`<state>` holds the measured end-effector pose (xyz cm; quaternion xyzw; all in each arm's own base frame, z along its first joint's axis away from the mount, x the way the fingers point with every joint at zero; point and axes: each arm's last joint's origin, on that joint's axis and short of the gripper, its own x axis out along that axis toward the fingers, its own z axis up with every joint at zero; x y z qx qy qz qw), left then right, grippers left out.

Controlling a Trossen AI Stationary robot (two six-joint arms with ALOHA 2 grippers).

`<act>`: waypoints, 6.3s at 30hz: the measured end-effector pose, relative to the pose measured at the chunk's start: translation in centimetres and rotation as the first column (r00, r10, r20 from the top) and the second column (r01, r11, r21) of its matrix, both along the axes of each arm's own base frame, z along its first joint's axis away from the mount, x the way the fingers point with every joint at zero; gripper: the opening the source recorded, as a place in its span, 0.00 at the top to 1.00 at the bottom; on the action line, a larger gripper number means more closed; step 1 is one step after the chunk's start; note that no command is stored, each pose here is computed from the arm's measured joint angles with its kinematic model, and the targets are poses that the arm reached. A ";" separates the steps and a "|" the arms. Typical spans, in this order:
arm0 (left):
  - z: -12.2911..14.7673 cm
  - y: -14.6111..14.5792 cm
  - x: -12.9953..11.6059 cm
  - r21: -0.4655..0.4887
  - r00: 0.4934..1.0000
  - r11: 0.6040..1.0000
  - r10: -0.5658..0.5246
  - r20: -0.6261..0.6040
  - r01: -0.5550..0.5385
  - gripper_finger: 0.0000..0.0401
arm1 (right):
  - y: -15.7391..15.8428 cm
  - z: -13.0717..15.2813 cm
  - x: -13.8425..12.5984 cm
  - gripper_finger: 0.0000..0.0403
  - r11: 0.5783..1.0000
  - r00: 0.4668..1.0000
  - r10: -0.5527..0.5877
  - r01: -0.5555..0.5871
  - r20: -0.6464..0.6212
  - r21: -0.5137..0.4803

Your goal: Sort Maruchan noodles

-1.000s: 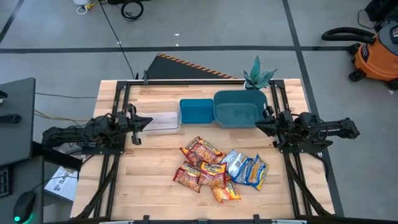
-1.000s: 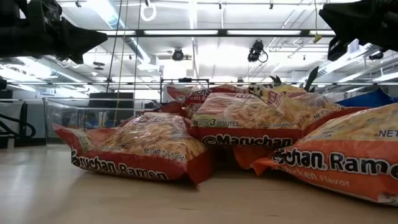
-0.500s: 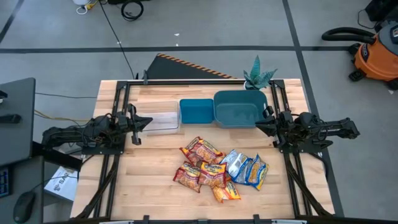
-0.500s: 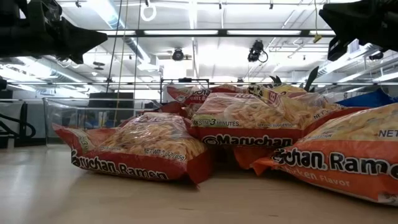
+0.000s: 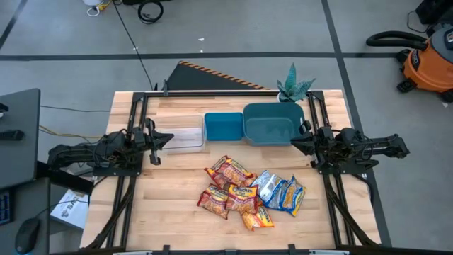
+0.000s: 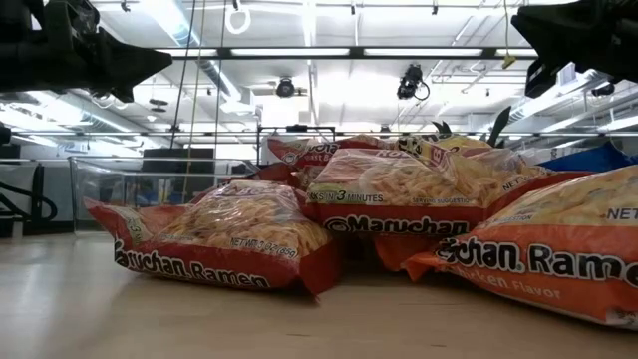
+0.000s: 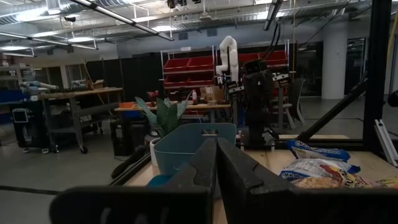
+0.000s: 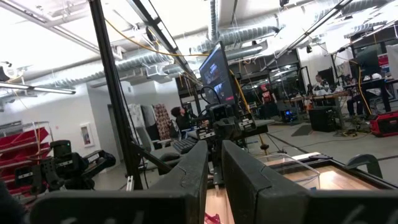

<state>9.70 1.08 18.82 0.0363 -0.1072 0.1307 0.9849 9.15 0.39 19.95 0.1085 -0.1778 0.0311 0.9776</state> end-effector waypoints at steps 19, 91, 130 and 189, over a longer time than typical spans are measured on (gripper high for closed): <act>0.0 0.0 0.0 0.000 1.000 1.000 0.000 0.000 0.000 0.95 | -0.4 2.6 -0.3 0.86 0.993 0.993 -0.105 0.101 0.054 0.063; 0.0 0.0 0.0 0.000 1.000 1.000 0.000 0.000 0.000 0.95 | 9.2 0.7 11.4 0.98 0.954 -0.482 -0.052 -0.283 -0.875 0.099; 0.0 0.0 0.0 0.000 1.000 1.000 0.000 0.000 0.000 0.95 | -0.6 11.7 10.2 0.99 0.612 -0.198 -0.769 0.047 -0.608 -0.790; 0.0 0.0 0.0 0.000 1.000 1.000 0.000 0.000 0.000 0.95 | -3.2 4.3 14.0 0.66 0.654 0.114 -0.675 -0.365 -0.729 -0.663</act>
